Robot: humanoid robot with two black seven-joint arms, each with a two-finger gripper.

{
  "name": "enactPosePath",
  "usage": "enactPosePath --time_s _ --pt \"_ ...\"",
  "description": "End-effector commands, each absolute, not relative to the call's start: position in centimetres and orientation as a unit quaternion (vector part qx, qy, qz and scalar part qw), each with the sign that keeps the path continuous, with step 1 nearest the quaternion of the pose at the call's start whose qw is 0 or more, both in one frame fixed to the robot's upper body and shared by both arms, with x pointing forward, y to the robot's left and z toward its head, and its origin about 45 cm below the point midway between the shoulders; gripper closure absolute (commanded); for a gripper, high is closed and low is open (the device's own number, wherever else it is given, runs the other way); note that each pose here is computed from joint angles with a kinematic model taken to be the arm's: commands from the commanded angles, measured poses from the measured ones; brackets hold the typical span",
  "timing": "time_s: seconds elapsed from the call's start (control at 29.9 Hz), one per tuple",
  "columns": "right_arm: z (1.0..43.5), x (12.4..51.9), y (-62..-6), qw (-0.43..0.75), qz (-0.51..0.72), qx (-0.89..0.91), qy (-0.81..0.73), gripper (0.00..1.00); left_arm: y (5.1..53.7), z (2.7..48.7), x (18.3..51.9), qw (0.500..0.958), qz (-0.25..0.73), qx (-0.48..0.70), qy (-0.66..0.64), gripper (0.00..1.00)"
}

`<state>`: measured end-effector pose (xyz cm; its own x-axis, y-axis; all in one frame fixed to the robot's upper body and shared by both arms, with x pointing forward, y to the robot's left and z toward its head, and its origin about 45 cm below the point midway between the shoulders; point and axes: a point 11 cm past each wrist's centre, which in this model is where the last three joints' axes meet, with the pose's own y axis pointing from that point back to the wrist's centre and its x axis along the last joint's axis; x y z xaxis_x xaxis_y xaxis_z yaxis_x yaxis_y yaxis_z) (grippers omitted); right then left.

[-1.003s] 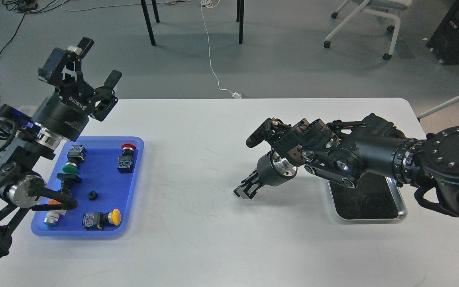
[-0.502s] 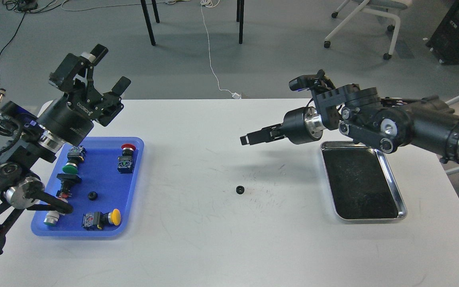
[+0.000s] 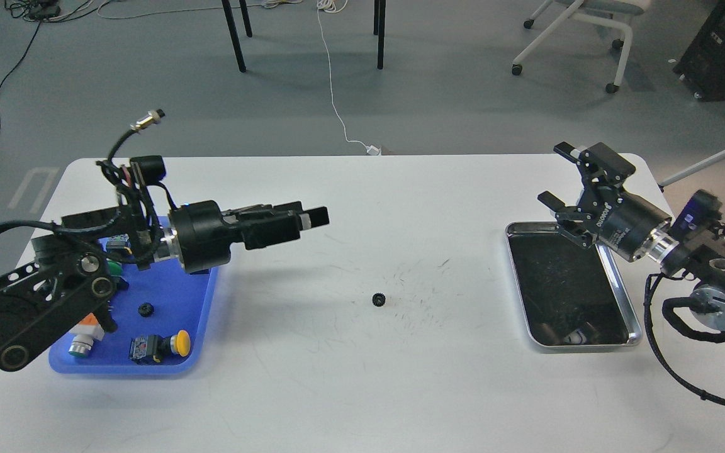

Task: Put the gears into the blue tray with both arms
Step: 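Reach the left gripper toward the black part on the table, then close the left gripper on the black part and lift it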

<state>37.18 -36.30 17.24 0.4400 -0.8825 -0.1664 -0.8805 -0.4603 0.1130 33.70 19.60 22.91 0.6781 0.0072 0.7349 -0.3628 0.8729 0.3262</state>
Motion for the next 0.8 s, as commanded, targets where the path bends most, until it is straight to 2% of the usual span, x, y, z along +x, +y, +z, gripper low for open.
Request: enactPosePath --time_s 0.0,0.13,0.47,0.64,0.77 --pt "15.8 35.2 -38.9 -0.053 -0.156 0.807 -0.568 0.01 17.1 21.0 33.6 0.825 -0.01 0.3 -0.478 0.02" --pt "14.8 34.2 -39.5 -0.054 -0.17 0.796 -0.578 0.01 14.8 18.0 34.5 0.755 -0.108 0.36 -0.538 0.04" --pt "14.8 34.2 -39.6 -0.053 -0.169 0.795 -0.581 0.01 9.0 14.9 36.3 0.703 -0.187 0.383 -0.569 0.1" --pt "14.8 34.2 -39.6 -0.053 -0.169 0.795 -0.581 0.01 7.7 13.8 36.1 0.699 -0.2 0.385 -0.568 0.18" --pt "14.8 34.2 -39.7 -0.053 -0.169 0.794 -0.581 0.01 7.5 12.8 35.5 0.694 -0.218 0.39 -0.564 0.33"
